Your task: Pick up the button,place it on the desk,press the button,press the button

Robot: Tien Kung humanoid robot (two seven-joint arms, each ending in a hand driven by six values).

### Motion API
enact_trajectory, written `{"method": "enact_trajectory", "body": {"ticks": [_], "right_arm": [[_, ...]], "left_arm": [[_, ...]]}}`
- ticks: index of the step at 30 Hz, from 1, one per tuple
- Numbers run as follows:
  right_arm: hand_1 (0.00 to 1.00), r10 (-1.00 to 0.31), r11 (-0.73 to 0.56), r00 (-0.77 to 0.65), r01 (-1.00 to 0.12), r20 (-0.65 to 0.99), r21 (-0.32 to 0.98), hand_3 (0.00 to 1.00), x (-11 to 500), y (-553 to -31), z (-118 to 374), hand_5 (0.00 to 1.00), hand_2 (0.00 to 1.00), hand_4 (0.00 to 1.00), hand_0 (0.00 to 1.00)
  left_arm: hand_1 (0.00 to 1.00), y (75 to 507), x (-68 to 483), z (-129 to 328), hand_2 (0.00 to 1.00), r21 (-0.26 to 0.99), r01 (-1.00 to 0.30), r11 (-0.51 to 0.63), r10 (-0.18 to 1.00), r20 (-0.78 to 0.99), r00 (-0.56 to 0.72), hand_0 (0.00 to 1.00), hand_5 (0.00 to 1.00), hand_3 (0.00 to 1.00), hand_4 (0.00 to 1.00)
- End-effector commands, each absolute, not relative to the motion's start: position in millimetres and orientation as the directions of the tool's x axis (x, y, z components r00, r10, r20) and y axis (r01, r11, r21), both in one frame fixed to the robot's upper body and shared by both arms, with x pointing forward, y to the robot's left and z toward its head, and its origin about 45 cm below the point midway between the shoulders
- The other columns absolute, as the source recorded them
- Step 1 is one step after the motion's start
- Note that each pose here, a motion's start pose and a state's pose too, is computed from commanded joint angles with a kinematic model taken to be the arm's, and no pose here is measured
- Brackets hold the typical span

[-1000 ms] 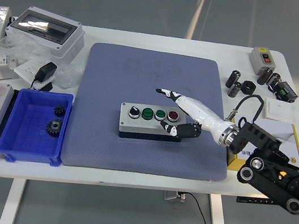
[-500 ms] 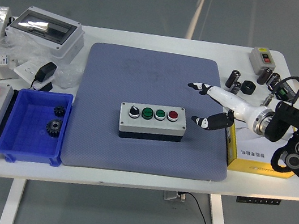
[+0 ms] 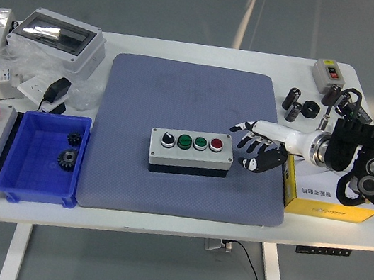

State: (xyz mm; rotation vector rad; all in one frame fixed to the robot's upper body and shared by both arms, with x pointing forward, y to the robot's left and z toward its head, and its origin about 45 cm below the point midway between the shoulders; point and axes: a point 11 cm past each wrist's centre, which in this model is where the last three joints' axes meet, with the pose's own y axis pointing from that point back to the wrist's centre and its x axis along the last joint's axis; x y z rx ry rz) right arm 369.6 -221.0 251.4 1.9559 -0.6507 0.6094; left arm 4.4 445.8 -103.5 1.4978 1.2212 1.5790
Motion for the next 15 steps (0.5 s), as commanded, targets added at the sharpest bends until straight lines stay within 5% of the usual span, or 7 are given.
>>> {"method": "enact_trajectory", "body": {"ticks": [15], "right_arm": [[0.091,-0.193,-0.43,0.755,-0.639,0.626,0.638,0.89,369,-207,240,0.002,0.211,0.258,0.002]], "left_arm": [[0.592,446,5,-103,0.54,0.918,0.147,-0.368,0.909,0.389,-0.148,0.635,0.195,0.586,0.592]]}}
